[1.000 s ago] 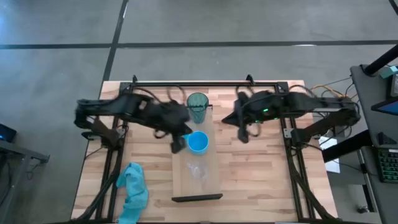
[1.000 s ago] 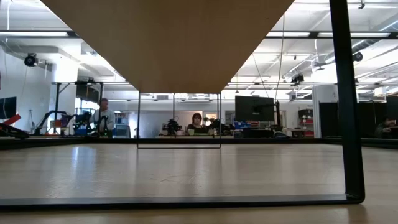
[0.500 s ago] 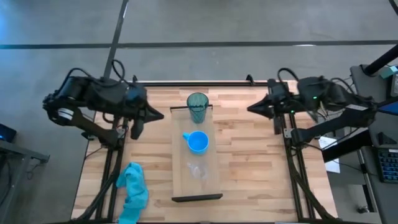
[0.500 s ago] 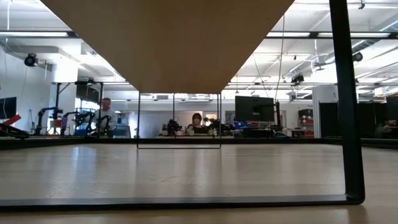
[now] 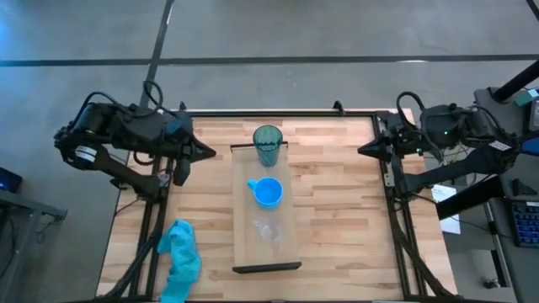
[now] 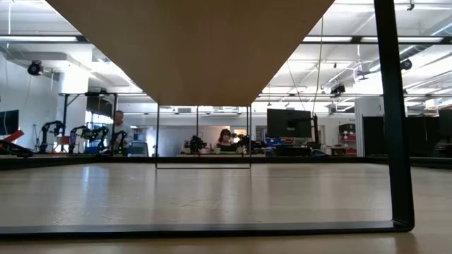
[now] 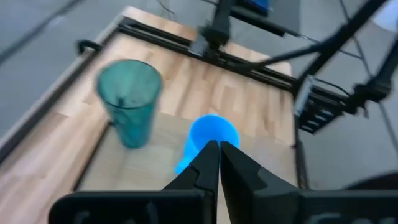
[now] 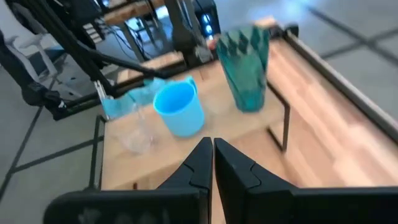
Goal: Stack small to large cups/mugs on shelf
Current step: Return to Home Position
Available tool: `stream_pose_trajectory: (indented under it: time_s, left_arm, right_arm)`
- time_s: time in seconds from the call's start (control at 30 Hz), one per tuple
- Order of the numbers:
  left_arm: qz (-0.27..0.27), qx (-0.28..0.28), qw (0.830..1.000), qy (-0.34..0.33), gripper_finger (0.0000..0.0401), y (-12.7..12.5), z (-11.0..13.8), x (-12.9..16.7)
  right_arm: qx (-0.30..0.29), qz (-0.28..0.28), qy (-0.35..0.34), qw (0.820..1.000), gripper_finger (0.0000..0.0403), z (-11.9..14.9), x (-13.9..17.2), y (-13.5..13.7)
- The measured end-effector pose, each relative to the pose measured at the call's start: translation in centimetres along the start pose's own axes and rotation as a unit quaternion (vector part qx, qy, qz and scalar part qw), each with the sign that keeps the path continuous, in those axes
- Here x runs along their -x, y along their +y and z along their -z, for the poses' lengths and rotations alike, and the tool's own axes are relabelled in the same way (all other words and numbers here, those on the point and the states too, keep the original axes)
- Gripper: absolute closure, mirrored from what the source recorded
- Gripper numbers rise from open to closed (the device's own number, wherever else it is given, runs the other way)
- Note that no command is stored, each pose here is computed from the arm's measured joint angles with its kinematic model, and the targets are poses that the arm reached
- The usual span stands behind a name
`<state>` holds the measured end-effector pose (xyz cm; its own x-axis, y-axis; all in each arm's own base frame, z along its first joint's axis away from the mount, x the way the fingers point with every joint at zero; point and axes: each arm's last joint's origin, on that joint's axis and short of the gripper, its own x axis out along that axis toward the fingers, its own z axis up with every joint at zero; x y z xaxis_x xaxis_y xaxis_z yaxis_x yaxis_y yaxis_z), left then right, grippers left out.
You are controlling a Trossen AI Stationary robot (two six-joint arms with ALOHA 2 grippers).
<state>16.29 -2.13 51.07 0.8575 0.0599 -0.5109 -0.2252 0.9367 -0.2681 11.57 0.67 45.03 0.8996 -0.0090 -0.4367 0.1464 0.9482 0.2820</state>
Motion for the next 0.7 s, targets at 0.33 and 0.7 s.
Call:
stream_pose_trajectory:
  time_s: [0.33, 0.7]
  left_arm:
    - [-0.04, 0.028, 0.996, -0.076, 0.0401, 1.6, 0.9, 3.4]
    - [0.001, 0.05, 0.988, -0.149, 0.0401, 3.4, 5.2, 2.4]
  right_arm:
    - [0.008, -0.006, -0.02, 1.0, 0.0394, 0.4, 1.3, -0.3]
    - [0.012, -0.034, -0.125, 0.991, 0.0394, 3.7, 2.4, -1.7]
